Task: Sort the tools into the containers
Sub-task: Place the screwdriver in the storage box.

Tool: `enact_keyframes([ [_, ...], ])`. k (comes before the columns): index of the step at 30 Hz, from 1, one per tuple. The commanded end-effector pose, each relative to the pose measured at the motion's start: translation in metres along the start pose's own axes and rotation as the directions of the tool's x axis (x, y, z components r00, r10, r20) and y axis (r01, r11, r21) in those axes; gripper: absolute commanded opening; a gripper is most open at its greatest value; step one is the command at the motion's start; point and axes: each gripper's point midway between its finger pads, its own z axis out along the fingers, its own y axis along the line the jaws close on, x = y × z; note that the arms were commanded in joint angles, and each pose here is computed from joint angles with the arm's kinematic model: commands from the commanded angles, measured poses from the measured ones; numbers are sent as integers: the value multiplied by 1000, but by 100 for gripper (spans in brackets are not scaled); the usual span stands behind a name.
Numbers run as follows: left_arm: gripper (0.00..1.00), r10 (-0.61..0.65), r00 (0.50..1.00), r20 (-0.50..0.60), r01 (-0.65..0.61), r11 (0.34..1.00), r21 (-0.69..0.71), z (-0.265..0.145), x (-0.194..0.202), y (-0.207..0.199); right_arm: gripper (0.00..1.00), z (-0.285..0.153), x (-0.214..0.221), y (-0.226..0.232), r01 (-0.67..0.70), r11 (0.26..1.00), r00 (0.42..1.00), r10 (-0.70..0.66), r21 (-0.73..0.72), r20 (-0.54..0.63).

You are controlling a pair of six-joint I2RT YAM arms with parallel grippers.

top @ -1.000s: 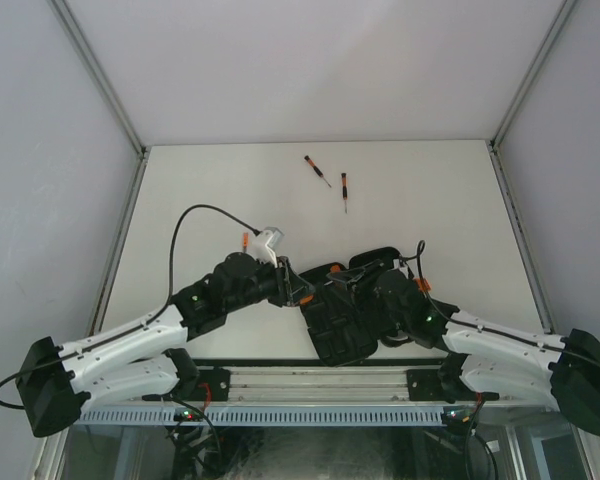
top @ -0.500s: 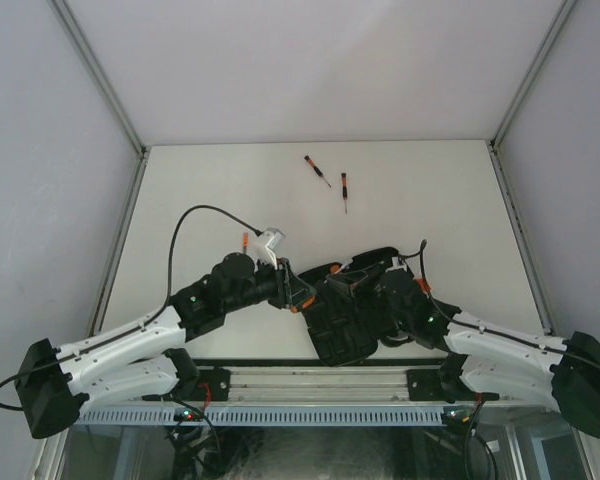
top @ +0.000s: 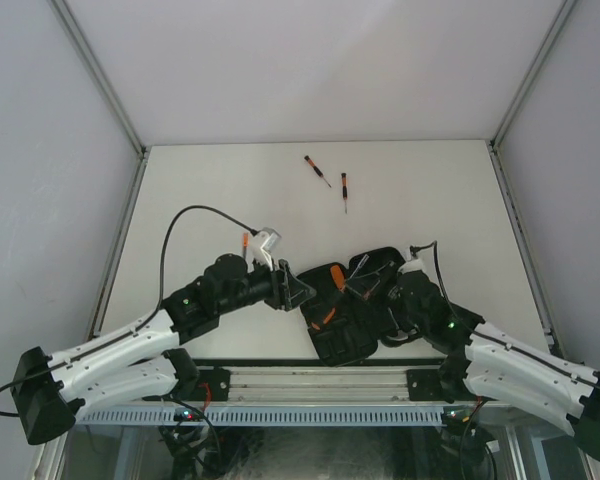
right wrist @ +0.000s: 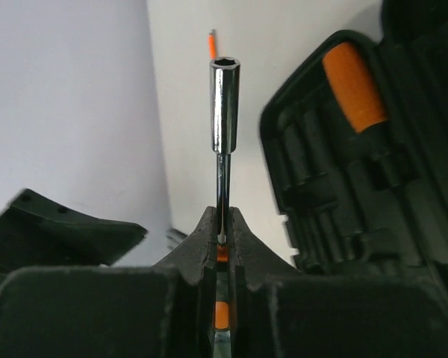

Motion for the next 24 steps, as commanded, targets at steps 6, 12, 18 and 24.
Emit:
enact_keyframes([
  [6, 56, -5, 999, 44, 15, 974, -224, -16, -12, 36, 0, -22, -8, 10, 509, 860, 856, -509, -23, -90],
  [12, 56, -68, 989, 129, 121, 875, -468, -40, -8, 97, 0, -26, -2, 1, 685, 729, 705, -662, 1, -254],
  [18, 56, 72, 962, 264, 155, 650, -744, -107, -19, 157, 0, -23, 4, -2, 718, 696, 657, -684, -13, -316],
  [24, 59, 266, 870, 414, 268, 449, -852, -176, -41, 187, 0, -22, 3, -7, 776, 631, 580, -716, -4, -388],
])
